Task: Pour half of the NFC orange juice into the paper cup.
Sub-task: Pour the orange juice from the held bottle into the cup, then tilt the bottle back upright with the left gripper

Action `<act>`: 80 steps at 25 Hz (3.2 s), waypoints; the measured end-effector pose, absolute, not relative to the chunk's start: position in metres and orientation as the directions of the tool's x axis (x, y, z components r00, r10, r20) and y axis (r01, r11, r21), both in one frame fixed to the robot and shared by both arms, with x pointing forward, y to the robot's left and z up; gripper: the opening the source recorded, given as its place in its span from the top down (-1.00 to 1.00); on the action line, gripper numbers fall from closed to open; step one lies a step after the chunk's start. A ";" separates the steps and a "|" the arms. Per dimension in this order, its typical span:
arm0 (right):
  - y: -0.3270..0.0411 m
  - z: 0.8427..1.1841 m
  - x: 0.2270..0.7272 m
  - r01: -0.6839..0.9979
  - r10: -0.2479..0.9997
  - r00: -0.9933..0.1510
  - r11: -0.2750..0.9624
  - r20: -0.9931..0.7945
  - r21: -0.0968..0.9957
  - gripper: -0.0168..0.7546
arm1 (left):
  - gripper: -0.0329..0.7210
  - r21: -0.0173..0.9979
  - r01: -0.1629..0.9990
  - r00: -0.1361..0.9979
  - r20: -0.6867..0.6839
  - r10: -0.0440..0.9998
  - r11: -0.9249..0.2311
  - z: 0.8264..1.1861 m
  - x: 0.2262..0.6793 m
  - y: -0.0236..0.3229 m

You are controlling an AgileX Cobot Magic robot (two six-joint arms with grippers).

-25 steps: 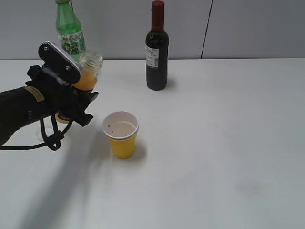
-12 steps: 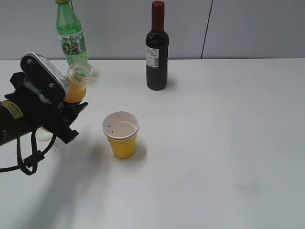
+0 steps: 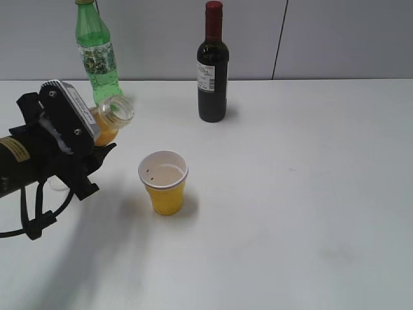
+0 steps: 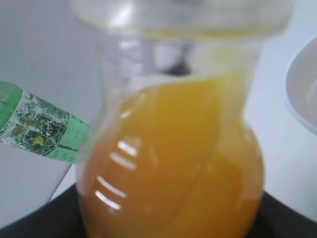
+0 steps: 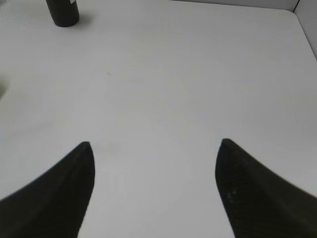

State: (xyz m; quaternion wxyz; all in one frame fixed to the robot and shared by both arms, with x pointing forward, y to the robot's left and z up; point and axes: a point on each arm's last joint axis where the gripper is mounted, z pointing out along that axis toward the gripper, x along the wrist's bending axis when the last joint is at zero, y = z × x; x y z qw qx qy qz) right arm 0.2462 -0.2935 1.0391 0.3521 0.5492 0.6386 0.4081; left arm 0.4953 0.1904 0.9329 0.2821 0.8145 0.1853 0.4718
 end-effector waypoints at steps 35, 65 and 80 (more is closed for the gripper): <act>-0.294 1.039 0.246 0.414 0.989 -0.149 0.064 -0.001 0.908 -0.53 | -0.34 0.463 -0.024 0.454 0.795 0.403 -0.886 0.949 0.513 0.178; -0.294 1.039 0.246 0.414 0.989 -0.149 0.064 -0.001 0.908 -0.53 | -0.34 0.279 -0.089 0.417 0.882 0.218 -0.956 0.936 0.521 0.170; -0.294 1.039 0.246 0.414 0.989 -0.149 0.064 -0.001 0.908 -0.53 | -0.34 0.204 -0.121 0.367 0.918 0.147 -0.971 0.940 0.522 0.170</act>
